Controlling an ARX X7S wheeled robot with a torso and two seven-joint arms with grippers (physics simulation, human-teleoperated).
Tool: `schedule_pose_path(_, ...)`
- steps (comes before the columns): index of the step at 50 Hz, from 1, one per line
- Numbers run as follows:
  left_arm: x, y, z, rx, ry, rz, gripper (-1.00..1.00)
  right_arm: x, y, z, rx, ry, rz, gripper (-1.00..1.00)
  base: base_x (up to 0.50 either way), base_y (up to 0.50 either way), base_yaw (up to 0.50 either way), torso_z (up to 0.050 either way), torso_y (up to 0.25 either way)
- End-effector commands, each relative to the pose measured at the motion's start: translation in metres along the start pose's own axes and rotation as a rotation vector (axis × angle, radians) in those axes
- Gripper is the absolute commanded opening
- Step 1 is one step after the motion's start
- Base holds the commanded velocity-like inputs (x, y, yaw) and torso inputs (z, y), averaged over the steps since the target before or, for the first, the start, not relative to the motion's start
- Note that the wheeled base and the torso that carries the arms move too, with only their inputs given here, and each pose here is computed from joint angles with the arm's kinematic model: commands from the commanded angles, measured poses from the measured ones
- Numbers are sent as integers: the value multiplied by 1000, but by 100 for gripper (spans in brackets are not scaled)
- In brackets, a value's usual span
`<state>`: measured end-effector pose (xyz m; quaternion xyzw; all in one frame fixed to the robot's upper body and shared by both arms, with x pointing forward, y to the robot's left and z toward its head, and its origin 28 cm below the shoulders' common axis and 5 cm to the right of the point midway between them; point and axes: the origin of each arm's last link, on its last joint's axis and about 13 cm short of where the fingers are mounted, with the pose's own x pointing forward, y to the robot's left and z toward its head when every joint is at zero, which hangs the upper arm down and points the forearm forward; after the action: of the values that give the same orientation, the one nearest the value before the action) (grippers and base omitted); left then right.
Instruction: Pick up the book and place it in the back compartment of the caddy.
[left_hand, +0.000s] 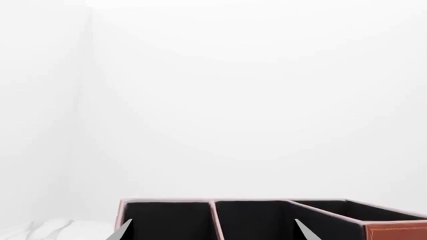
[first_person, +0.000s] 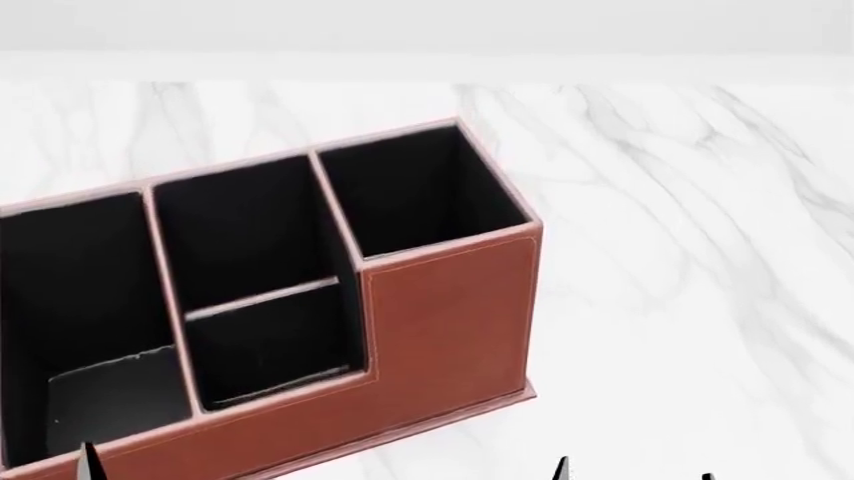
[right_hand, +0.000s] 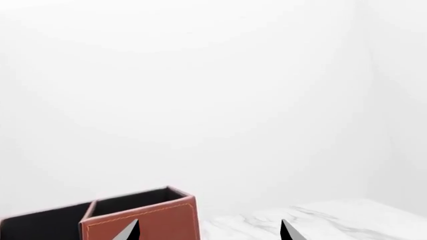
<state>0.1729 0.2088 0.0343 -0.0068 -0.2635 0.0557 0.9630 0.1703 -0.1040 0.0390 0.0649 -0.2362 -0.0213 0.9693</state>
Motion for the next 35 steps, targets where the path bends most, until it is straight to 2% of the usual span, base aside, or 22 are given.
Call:
schedule_pose_path(1, 0, 0, 0, -1, -1, 1, 100, 0, 0, 0, 8, -1, -4, 100, 109, 0, 0, 0, 0)
schedule_pose_path(2, 0, 0, 0, -1, -1, 1, 100, 1, -1, 0, 27, 5, -9, 100, 0, 0, 0, 0, 0)
schedule_pose_path(13, 1, 0, 0, -1, 0, 5, 100, 0, 0, 0, 19, -9, -8, 100, 0, 0, 0, 0, 0)
schedule_pose_path(19, 1, 1, 0, 0, -1, 7, 100, 0, 0, -1, -7, -12, -11, 100, 0, 18, 0, 0, 0)
schedule_pose_path(35, 0, 1, 0, 1, 3, 7, 100, 0, 0, 0, 3, -12, -13, 100, 0, 336, 0, 0, 0)
